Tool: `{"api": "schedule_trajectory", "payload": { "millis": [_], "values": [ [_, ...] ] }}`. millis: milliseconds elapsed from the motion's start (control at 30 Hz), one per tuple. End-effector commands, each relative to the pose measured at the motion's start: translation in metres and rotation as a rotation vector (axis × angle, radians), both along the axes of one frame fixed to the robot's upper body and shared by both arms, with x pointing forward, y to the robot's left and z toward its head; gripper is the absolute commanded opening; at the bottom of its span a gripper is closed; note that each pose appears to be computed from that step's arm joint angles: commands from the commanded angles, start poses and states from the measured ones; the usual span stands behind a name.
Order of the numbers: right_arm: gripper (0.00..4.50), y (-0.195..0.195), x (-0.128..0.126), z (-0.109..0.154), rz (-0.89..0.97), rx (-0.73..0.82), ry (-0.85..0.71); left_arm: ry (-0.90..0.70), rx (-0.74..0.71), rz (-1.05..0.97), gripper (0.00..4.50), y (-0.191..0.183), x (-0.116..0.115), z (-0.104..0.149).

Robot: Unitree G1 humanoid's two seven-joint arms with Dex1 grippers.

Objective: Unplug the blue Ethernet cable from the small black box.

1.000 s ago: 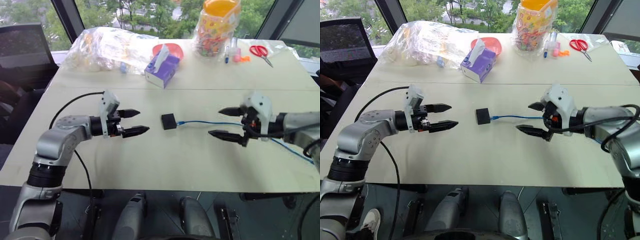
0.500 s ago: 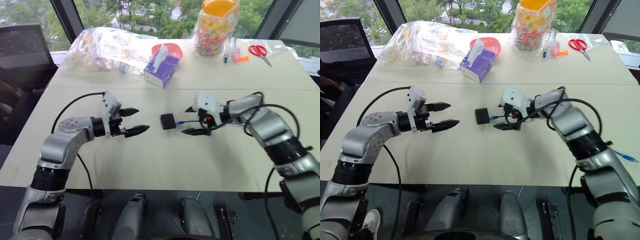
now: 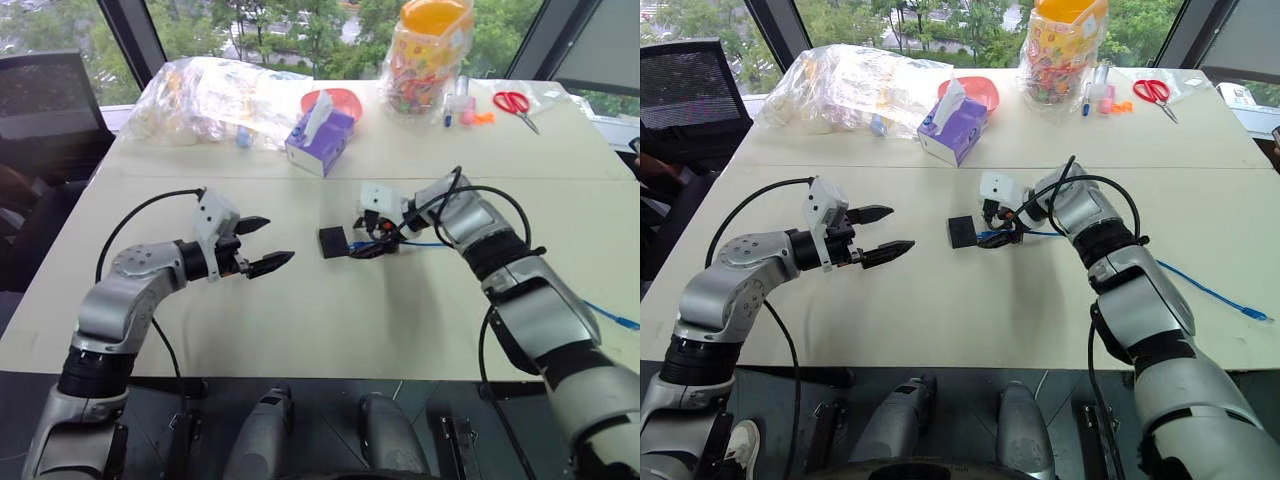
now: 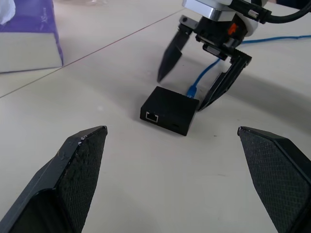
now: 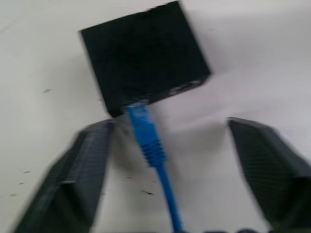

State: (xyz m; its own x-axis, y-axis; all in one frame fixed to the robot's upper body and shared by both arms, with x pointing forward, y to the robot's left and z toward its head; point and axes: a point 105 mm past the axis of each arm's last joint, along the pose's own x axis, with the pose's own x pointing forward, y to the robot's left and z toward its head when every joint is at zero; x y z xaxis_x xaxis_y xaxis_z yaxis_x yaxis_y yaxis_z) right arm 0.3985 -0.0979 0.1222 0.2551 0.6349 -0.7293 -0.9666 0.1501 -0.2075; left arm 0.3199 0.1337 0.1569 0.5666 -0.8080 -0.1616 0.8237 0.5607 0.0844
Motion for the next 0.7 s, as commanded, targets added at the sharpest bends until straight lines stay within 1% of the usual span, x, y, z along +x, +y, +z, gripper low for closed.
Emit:
{"api": "schedule_trajectory", "payload": {
  "millis": [33, 67, 100, 133, 167, 200, 300, 367, 433, 467, 533, 600, 700],
  "values": [
    [1.77, -0.002, 0.000, -0.003, 0.022, -0.042, 0.014, -0.077, -0.020, 0.001, 4.50, -0.001, 0.001, 0.017],
    [1.35, -0.002, 0.000, -0.003, 0.023, -0.043, 0.008, -0.076, -0.028, 0.003, 4.50, -0.001, 0.002, 0.017],
    [0.76, -0.001, 0.001, -0.002, 0.025, -0.044, -0.005, -0.074, -0.036, 0.005, 4.50, -0.001, 0.002, 0.018],
    [0.28, -0.001, 0.002, -0.001, 0.034, -0.048, -0.034, -0.070, -0.047, 0.003, 4.50, -0.002, 0.003, 0.019],
    [0.12, -0.002, 0.003, 0.000, 0.041, -0.050, -0.055, -0.067, -0.054, 0.002, 4.50, -0.002, 0.004, 0.019],
    [0.12, -0.002, 0.003, 0.002, 0.047, -0.056, -0.079, -0.063, -0.060, 0.001, 4.50, -0.003, 0.005, 0.020],
    [0.12, -0.008, 0.012, 0.015, 0.089, -0.112, -0.381, -0.043, -0.105, -0.021, 4.50, -0.009, 0.008, 0.024],
    [0.12, -0.011, 0.015, 0.025, 0.074, -0.114, -0.524, -0.034, -0.127, -0.041, 4.50, -0.013, 0.010, 0.026],
    [0.12, -0.016, 0.014, 0.042, 0.053, -0.100, -0.733, -0.027, -0.132, -0.067, 4.50, -0.018, 0.013, 0.027],
    [0.12, -0.019, 0.011, 0.049, 0.031, -0.091, -0.811, -0.023, -0.128, -0.075, 4.50, -0.019, 0.015, 0.027],
    [0.12, -0.022, 0.000, 0.065, 0.002, -0.038, -0.971, -0.015, -0.140, -0.090, 4.50, -0.021, 0.018, 0.030],
    [0.12, -0.025, -0.016, 0.076, -0.018, 0.003, -1.095, -0.004, -0.158, -0.107, 4.50, -0.022, 0.020, 0.033],
    [0.12, -0.028, -0.041, 0.087, -0.052, 0.042, -1.240, 0.008, -0.159, -0.145, 4.50, -0.025, 0.024, 0.036]
  ]
}}
